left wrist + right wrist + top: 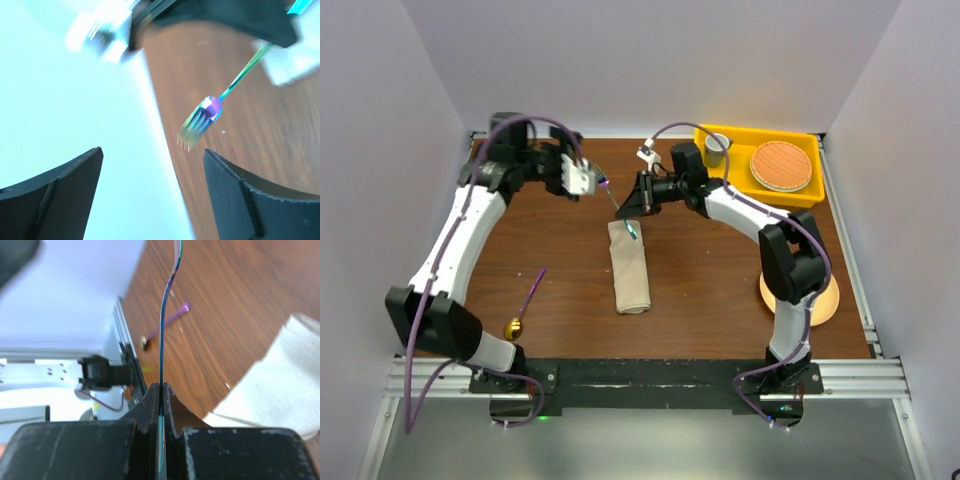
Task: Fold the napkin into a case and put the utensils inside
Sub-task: Pass from the right arm to the left, then pass from the left arm to the right
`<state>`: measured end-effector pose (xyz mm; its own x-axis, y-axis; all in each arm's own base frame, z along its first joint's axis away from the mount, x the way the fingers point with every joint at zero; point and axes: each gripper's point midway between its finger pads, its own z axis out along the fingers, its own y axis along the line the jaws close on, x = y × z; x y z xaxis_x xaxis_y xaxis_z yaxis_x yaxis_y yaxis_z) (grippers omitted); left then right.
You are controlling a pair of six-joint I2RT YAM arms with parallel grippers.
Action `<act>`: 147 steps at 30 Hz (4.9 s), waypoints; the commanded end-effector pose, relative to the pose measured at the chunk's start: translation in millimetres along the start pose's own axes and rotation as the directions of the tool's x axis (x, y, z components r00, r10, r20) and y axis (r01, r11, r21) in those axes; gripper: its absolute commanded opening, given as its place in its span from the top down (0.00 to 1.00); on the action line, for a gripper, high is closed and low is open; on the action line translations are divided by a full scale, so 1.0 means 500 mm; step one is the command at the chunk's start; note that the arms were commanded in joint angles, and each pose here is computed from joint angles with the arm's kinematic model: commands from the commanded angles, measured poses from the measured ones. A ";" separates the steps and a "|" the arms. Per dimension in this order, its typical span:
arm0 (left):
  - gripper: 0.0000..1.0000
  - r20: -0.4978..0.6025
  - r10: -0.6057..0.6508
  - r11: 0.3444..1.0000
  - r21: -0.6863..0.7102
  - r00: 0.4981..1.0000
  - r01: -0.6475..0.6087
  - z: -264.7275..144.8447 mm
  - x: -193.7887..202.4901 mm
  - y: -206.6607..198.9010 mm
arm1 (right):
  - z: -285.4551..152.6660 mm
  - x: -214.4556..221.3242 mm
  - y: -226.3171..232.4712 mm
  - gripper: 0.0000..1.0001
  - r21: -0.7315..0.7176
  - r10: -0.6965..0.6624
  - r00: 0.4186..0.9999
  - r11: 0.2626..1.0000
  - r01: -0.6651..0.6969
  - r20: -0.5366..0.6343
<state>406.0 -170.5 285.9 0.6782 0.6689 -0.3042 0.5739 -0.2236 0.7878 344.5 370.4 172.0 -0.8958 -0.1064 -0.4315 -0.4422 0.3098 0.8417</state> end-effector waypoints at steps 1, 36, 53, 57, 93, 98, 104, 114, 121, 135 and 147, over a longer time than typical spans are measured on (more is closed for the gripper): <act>0.08 0.230 -0.624 0.718 -0.209 0.747 0.664 -0.100 0.027 0.063 | -0.039 -0.063 0.108 1.00 -0.098 -0.075 0.986 0.991 0.090 0.151; 0.55 0.484 -0.667 -0.280 0.542 -0.567 0.792 -0.035 -0.110 0.015 | -0.099 -0.037 0.247 1.00 -0.165 -0.153 0.952 0.965 0.202 0.267; 0.78 0.434 -0.654 -0.334 0.568 -0.619 0.752 0.005 -0.117 0.029 | -0.095 -0.020 0.236 1.00 -0.167 -0.142 0.960 0.969 0.185 0.242; 0.99 0.422 -0.655 -0.344 0.572 -0.627 0.744 0.014 -0.113 0.028 | -0.097 0.003 0.224 1.00 -0.144 -0.130 0.970 0.976 0.162 0.208; 1.00 0.269 -0.605 -0.631 0.412 -0.749 0.657 0.127 -0.058 -0.084 | -0.099 -0.101 0.071 0.65 0.500 -0.453 0.891 0.766 0.403 -0.024; 1.00 0.251 -0.582 -0.664 0.402 -0.773 0.631 0.138 -0.052 -0.096 | -0.082 -0.103 0.082 0.66 0.474 -0.456 0.890 0.780 0.410 -0.019; 1.00 0.245 -0.567 -0.668 0.422 -0.787 0.613 0.138 -0.055 -0.089 | -0.066 -0.108 0.085 0.69 0.465 -0.467 0.884 0.782 0.416 -0.005; 1.00 0.225 -0.555 -0.676 0.438 -0.801 0.592 0.143 -0.062 -0.086 | -0.033 -0.103 0.080 0.68 0.458 -0.478 0.879 0.782 0.421 0.007; 1.00 0.217 -0.557 -0.671 0.451 -0.802 0.588 0.143 -0.067 -0.083 | -0.030 -0.096 0.057 0.68 0.488 -0.484 0.875 0.759 0.430 -0.018; 1.00 0.211 -0.553 -0.670 0.462 -0.806 0.581 0.141 -0.070 -0.082 | -0.056 -0.093 0.036 0.68 0.555 -0.493 0.870 0.717 0.422 -0.025; 1.00 0.202 -0.552 -0.677 0.457 -0.809 0.577 0.139 -0.075 -0.094 | -0.044 -0.115 0.056 0.73 0.539 -0.499 0.866 0.737 0.408 0.025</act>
<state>389.1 -230.3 203.4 -0.7746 -0.5723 -0.2693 0.1516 0.2454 -0.9575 374.1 358.6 193.3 -0.6139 -0.2824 -0.7371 -0.6585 0.6981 0.2810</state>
